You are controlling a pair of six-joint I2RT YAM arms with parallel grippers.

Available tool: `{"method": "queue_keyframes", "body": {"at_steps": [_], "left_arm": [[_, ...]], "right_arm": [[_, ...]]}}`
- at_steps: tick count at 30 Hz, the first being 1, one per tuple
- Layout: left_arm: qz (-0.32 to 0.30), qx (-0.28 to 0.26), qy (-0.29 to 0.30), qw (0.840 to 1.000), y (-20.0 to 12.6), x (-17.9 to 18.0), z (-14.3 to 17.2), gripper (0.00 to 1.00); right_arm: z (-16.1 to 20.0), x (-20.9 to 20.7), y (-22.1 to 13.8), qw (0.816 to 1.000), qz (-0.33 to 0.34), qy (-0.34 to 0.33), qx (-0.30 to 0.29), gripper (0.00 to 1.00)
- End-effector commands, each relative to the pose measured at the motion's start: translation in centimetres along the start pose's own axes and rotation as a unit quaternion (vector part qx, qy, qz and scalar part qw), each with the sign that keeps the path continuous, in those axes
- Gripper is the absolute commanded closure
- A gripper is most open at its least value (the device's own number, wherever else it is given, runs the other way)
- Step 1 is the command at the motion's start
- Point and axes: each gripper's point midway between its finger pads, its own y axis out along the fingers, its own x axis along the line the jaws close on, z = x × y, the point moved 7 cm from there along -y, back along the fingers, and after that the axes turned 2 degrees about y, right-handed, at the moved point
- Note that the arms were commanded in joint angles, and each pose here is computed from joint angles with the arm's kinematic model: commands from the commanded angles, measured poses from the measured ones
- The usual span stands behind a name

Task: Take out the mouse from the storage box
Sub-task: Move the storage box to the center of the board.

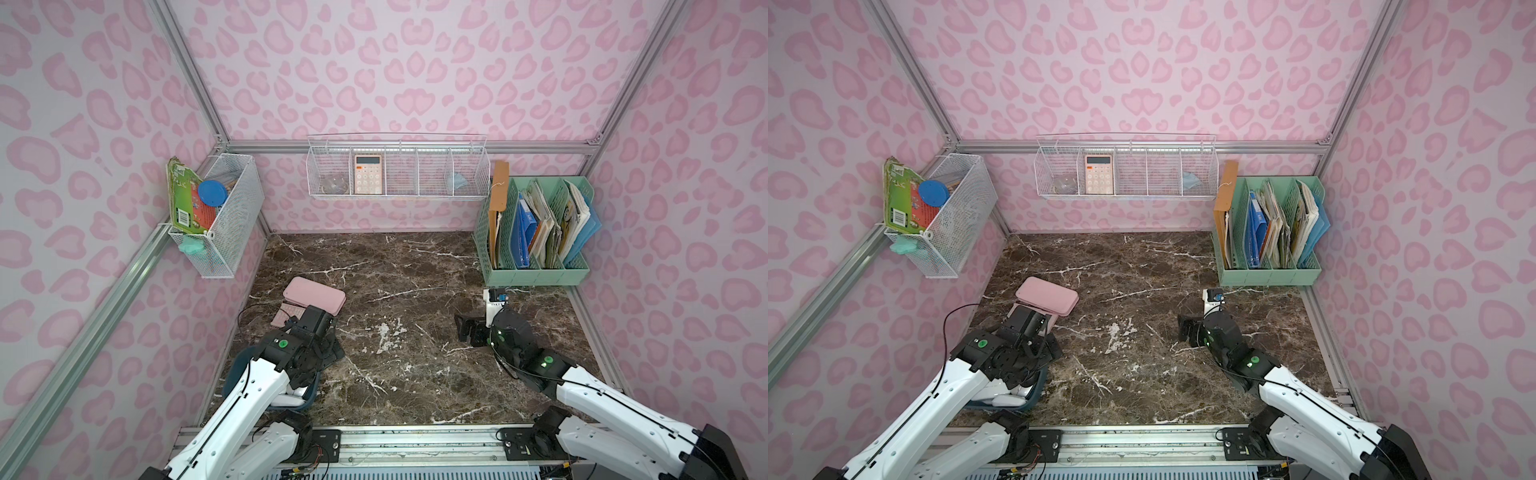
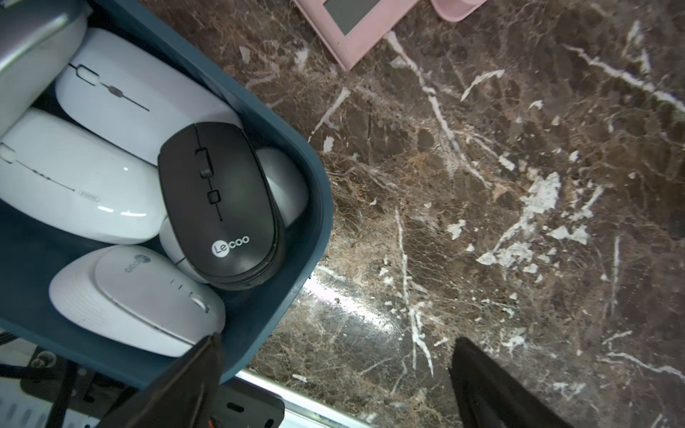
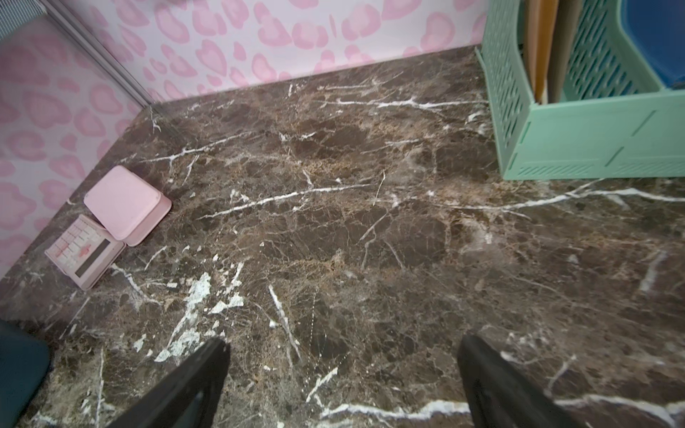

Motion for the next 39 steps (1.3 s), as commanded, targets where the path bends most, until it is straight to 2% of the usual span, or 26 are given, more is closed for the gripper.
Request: {"method": "queue_keyframes", "body": {"at_steps": [1,5,12,23,30,39], "left_arm": [[0.024,0.009,0.002,1.0,1.1,-1.1,-0.1,0.01],[0.033,0.015,0.017,0.999,2.4,-2.1,-0.3,0.01],[0.004,0.025,0.011,1.0,4.1,-2.6,-0.8,0.01],[0.043,0.055,0.012,0.997,5.5,-4.7,-0.4,0.01],[0.061,0.055,0.048,0.995,5.2,-8.8,0.9,0.01],[0.092,0.077,0.134,0.984,5.4,-17.1,4.4,0.01]], "right_arm": [[0.1,1.4,0.5,1.0,-0.007,-0.005,0.002,0.0],[1.2,2.9,1.0,0.999,-0.011,-0.027,0.018,0.0],[2.9,4.2,1.4,0.998,-0.006,-0.057,0.037,0.0],[3.3,3.6,0.9,0.997,0.034,-0.071,0.026,0.0],[2.8,2.7,0.1,0.997,0.053,-0.06,0.002,0.0],[2.6,1.4,-0.9,0.996,0.073,-0.037,-0.019,0.0]]}}
